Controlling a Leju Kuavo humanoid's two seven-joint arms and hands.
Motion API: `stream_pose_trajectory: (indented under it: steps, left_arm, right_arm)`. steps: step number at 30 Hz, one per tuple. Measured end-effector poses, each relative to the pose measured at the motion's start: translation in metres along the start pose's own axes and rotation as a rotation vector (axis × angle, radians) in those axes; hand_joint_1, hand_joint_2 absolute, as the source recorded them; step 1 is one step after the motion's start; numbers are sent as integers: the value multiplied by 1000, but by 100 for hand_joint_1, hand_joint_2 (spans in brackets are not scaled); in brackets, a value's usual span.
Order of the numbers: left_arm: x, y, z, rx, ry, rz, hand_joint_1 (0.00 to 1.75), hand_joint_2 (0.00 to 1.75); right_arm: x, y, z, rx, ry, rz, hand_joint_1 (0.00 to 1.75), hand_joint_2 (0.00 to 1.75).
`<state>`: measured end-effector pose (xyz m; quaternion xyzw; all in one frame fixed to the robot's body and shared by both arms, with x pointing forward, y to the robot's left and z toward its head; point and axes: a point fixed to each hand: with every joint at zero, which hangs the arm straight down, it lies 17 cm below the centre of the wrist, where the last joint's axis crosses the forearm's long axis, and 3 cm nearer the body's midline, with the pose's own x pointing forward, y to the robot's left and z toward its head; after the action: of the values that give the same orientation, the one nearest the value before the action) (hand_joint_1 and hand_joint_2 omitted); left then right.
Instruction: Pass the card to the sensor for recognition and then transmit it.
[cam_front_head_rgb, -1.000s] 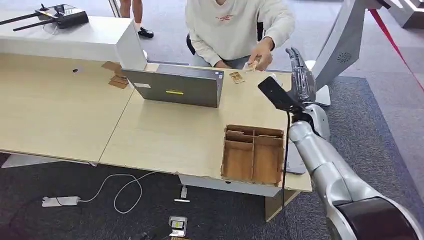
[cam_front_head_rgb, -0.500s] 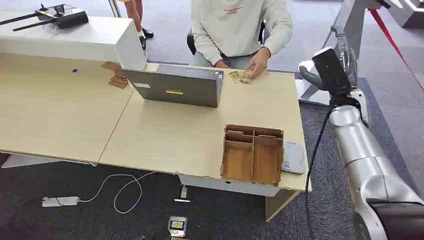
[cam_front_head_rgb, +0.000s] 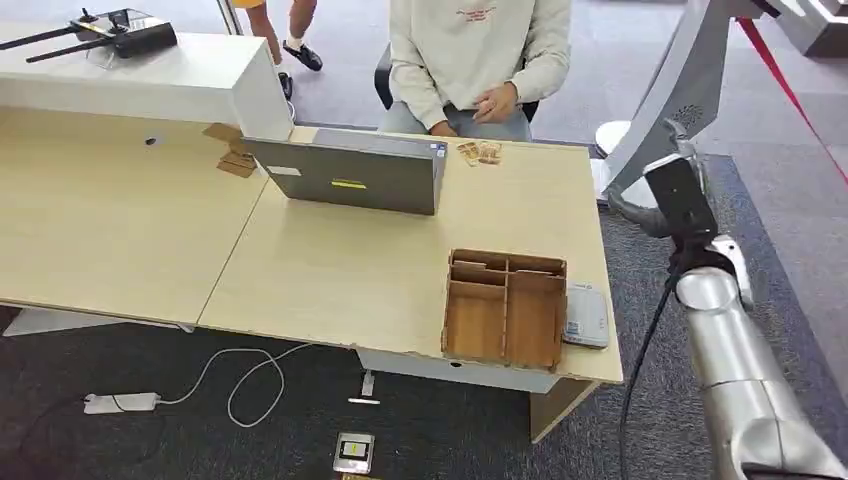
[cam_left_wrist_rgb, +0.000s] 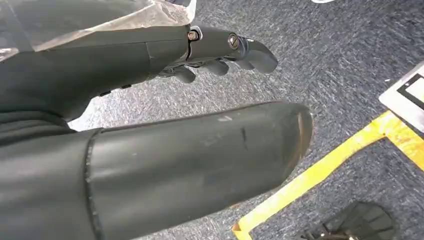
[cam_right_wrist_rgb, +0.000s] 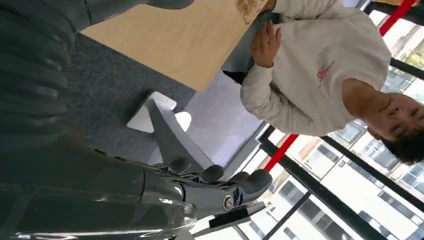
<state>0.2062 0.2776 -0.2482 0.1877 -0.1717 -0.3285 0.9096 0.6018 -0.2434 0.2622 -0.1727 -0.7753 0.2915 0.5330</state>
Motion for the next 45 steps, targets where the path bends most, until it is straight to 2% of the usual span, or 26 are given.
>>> stream_pose_trajectory:
  steps: [2, 9, 20, 28, 45]
  left_arm:
    - [-1, 0, 0, 0, 4, 2, 0, 0]
    - [-5, 0, 0, 5, 16, 14, 0, 0]
    - [-6, 2, 0, 16, 19, 1, 0, 0]
    - [-5, 3, 0, 20, 24, -9, 0, 0]
    - [-2, 6, -1, 21, 27, 0, 0, 0]
  right_arm:
    - [-6, 12, 8, 34, 15, 59, 0, 175]
    - [-6, 47, 30, 152, 21, 129, 0, 175]
    - [10, 80, 46, 236, -23, 184, 0, 175]
    - [15, 110, 58, 326, -43, 294, 0, 175]
    - [33, 179, 84, 461, -92, 338, 0, 175]
